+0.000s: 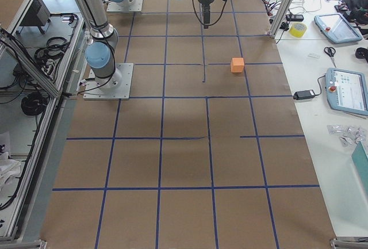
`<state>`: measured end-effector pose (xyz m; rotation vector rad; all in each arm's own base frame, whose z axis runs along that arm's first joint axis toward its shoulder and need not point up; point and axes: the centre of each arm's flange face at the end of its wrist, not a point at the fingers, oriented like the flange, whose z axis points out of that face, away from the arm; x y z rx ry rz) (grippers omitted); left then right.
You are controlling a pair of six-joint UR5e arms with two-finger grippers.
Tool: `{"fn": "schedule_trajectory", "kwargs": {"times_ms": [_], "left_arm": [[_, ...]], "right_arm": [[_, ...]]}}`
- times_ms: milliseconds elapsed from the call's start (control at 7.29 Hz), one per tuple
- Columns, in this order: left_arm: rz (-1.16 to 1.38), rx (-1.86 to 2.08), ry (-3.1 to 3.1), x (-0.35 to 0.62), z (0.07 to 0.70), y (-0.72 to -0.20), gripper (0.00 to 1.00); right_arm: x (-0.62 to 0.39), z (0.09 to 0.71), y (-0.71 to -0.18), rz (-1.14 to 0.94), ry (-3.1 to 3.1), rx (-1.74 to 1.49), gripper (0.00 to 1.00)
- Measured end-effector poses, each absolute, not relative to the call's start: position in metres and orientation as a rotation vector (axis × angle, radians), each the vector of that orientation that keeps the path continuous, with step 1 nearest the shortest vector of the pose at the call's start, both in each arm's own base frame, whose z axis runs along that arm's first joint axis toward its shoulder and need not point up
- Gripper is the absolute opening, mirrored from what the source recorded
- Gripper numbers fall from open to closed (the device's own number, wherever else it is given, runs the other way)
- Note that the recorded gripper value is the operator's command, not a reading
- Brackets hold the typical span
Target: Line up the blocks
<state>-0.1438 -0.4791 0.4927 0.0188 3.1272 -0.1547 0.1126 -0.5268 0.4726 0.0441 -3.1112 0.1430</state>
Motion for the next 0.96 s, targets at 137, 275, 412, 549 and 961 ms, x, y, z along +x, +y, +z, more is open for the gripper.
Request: {"fn": "schedule_trajectory", "kwargs": {"times_ms": [137,275,412,549,961], "left_arm": [[-0.154,0.019,3.127,-0.144,0.492,-0.479,1.00],[-0.155,0.018,3.127,-0.144,0.493,-0.479,1.00],[-0.156,0.017,3.127,-0.144,0.493,-0.478,1.00],[-0.157,0.017,3.127,-0.144,0.493,-0.478,1.00],[-0.157,0.016,3.127,-0.144,0.493,-0.479,1.00]], "right_arm": [[0.109,0.464,-0.538,0.164,-3.107,0.078,1.00],[0.103,0.450,-0.556,0.192,-3.101,0.104,1.00],[0.096,0.431,-0.577,0.218,-3.094,0.142,1.00],[0.092,0.409,-0.598,0.245,-3.086,0.179,1.00],[0.086,0.341,-0.654,0.297,-3.078,0.186,1.00]]}}
